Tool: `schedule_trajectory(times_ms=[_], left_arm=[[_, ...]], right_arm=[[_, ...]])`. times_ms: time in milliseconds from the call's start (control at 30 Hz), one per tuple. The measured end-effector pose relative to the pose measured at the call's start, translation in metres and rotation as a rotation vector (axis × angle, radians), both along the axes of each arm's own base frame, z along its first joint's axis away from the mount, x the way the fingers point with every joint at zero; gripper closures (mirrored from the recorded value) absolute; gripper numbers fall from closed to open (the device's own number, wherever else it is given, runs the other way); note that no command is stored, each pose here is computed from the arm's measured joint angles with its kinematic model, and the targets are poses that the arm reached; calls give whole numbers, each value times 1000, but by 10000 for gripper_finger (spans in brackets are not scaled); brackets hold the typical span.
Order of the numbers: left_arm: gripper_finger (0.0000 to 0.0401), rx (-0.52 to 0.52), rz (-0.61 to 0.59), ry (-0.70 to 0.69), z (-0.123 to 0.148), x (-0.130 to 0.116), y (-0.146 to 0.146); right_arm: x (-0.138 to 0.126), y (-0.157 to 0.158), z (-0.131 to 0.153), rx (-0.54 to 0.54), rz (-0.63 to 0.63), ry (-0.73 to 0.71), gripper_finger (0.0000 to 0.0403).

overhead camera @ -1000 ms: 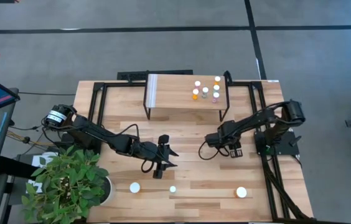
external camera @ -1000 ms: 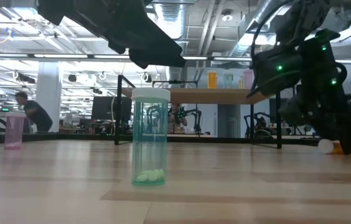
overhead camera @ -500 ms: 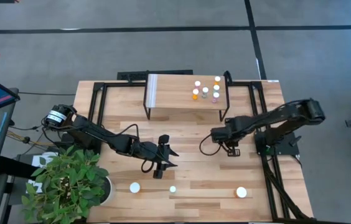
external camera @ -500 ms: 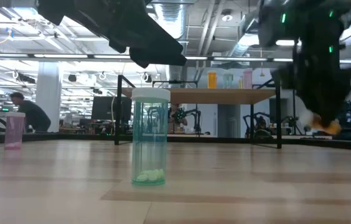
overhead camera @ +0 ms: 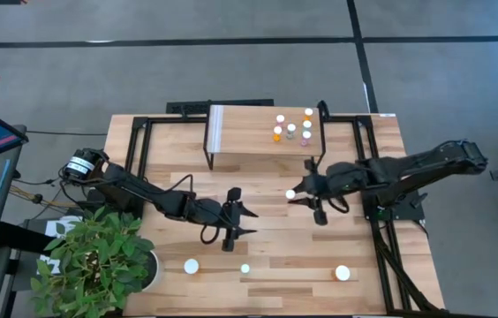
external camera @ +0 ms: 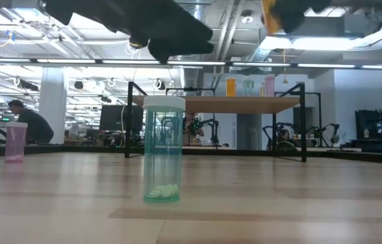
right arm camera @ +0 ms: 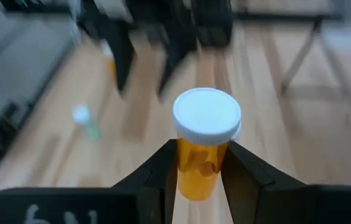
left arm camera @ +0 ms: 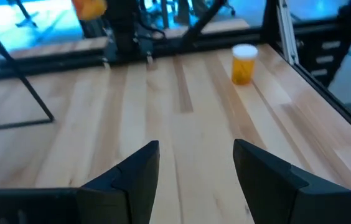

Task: Pick and place medicine bottles onto shelf by color
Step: Put the small orange pill bottle on the shelf

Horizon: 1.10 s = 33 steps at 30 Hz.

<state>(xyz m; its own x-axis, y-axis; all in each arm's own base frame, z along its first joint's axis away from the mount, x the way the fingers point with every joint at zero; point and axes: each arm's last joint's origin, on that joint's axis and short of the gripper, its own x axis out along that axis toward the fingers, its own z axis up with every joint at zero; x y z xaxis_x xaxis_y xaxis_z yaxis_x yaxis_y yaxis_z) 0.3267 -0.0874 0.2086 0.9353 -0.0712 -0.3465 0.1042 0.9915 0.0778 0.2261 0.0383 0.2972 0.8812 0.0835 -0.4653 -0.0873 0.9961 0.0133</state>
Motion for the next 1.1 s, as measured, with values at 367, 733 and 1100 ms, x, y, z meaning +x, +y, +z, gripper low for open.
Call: schedule_trajectory(times_ms=[367, 733, 1100], left_arm=[[207, -69, 80, -238, 24, 10, 20], [206, -92, 91, -268, 55, 26, 33], [206, -89, 99, -180, 55, 28, 33]], right_arm=[[22, 11, 2, -75, 70, -150, 279], [48, 15, -27, -87, 68, -62, 279], [54, 14, -27, -81, 58, -101, 280]])
